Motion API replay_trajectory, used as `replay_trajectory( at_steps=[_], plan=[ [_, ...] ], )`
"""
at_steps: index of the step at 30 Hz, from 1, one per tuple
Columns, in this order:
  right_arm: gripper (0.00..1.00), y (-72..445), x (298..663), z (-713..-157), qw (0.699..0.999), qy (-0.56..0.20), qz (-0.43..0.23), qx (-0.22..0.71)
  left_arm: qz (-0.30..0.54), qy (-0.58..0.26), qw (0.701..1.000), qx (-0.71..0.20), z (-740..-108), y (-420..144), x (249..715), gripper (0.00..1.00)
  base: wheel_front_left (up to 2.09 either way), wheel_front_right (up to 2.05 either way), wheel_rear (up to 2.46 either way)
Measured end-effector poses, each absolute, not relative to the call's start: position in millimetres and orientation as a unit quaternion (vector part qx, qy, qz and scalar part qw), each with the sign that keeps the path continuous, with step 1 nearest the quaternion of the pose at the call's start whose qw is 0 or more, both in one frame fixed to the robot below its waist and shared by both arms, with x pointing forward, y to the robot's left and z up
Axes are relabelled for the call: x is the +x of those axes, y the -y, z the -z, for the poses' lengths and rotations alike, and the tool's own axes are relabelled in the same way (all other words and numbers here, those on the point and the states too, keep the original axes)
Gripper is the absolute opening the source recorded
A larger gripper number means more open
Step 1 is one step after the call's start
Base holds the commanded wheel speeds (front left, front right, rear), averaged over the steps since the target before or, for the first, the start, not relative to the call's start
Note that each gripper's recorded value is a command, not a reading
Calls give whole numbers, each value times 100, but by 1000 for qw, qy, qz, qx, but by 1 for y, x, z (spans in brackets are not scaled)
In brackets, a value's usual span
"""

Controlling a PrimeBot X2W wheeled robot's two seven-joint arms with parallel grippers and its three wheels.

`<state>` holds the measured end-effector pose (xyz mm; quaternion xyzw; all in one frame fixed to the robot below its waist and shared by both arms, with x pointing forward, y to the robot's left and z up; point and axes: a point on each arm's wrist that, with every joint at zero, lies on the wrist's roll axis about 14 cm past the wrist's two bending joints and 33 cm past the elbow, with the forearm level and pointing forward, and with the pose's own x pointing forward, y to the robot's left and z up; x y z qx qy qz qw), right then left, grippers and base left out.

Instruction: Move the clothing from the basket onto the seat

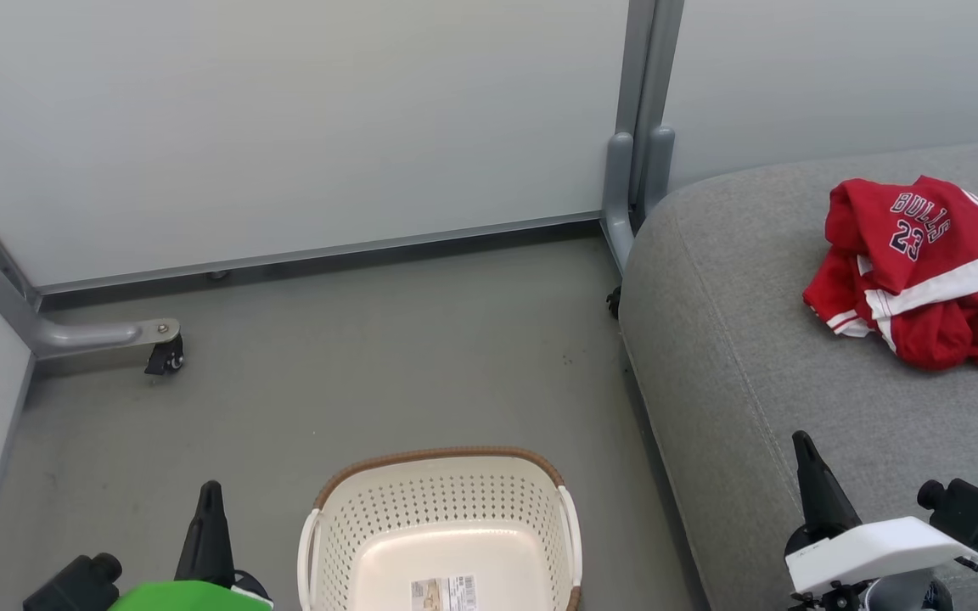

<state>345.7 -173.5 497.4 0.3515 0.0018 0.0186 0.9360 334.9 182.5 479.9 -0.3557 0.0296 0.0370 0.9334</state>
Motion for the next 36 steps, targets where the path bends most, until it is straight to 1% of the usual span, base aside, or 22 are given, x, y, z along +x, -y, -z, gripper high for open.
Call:
replay_trajectory(
  at_steps=[22,36],
  plan=[
    [0,184,359,-499,880,-9,-1,475,-37,-33,875,-481,-483,-188,351,0,0,0,0],
    [0,189,367,-500,843,-9,3,537,-32,-30,839,-542,-487,-190,359,0,0,0,0]
  ],
)
